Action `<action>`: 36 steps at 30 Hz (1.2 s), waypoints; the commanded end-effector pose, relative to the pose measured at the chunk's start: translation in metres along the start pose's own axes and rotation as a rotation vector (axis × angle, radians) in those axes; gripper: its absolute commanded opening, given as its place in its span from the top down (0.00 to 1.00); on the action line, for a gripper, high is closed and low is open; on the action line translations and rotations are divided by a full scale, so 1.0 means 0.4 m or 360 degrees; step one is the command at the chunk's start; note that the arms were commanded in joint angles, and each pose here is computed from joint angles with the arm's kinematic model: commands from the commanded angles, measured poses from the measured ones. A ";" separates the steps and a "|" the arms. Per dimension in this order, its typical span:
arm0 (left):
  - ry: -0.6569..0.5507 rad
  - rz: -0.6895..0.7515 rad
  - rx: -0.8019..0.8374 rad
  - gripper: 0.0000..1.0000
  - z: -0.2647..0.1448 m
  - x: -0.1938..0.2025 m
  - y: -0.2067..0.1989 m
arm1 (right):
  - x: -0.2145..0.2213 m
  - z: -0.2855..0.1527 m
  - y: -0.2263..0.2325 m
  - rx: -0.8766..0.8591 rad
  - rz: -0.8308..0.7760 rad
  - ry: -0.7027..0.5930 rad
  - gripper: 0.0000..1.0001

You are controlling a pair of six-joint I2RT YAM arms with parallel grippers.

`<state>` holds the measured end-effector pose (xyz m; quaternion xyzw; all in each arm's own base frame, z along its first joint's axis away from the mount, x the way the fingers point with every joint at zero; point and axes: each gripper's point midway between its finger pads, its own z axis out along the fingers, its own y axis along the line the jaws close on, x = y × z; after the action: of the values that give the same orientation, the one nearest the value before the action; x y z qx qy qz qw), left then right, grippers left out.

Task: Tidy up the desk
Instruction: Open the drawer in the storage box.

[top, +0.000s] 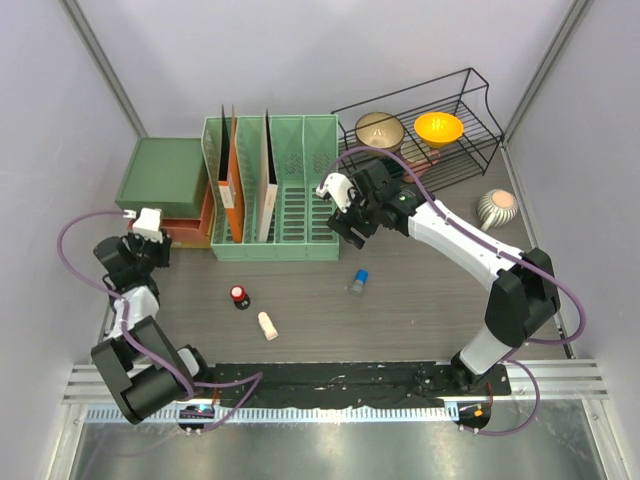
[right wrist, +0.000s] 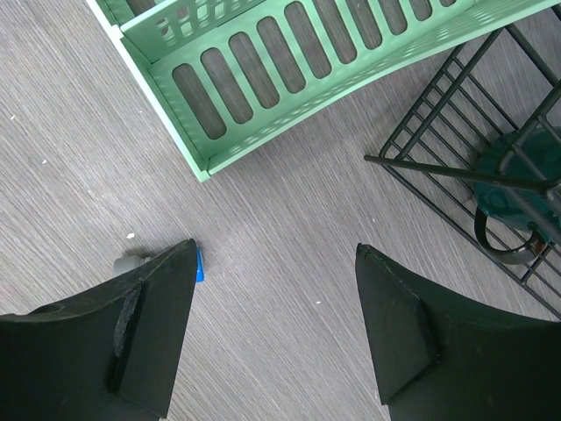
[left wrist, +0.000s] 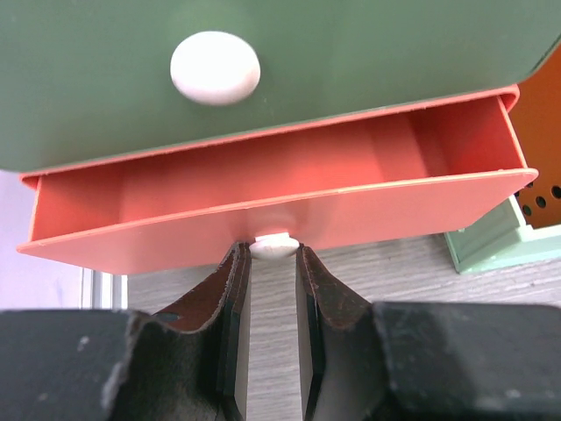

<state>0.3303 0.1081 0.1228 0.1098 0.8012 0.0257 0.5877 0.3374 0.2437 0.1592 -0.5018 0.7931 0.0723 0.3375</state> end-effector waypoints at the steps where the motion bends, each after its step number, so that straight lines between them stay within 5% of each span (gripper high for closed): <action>1: -0.0054 0.0060 -0.0002 0.90 -0.022 -0.019 0.005 | -0.042 -0.016 -0.012 0.0010 -0.0012 -0.0074 0.23; 36: 0.0024 0.0054 0.0011 0.89 -0.138 0.056 -0.050 | -0.023 -0.006 -0.001 -0.0037 -0.0018 -0.0021 0.23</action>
<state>0.2700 0.0989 0.1159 0.1133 0.8084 0.0386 0.5763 0.3331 0.2429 0.1511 -0.5075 0.7964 0.0758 0.3201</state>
